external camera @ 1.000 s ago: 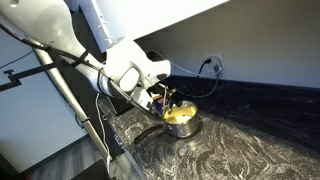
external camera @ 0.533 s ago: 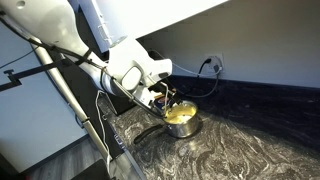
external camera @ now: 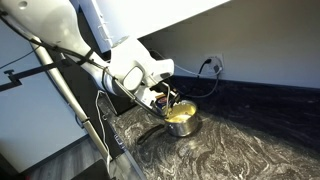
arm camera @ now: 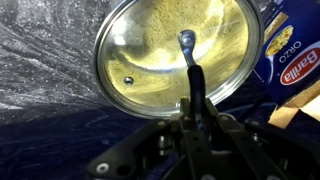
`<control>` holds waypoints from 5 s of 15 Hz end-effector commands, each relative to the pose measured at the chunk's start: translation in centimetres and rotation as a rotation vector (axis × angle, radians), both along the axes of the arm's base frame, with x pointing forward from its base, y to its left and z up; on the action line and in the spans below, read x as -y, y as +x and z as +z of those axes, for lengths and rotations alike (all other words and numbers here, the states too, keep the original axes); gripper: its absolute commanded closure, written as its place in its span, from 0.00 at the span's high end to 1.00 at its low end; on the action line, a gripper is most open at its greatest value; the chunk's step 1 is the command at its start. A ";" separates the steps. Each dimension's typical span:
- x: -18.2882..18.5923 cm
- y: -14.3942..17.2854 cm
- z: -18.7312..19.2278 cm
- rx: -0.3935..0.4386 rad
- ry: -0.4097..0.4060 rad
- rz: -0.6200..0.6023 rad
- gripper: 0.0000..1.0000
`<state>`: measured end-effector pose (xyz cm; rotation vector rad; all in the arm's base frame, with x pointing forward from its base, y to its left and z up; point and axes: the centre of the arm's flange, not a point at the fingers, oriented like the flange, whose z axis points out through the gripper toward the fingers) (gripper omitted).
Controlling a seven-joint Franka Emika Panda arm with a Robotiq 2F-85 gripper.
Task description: Remove the glass lid from the pot.
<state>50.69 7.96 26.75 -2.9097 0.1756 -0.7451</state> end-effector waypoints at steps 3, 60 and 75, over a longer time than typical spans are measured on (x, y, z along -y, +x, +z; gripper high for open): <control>-0.9 -0.4 2.2 -0.009 -0.013 0.008 0.04; 22.0 0.3 -6.9 -0.008 0.021 -0.638 0.48; 15.2 -5.5 4.6 -0.027 0.012 -0.503 1.00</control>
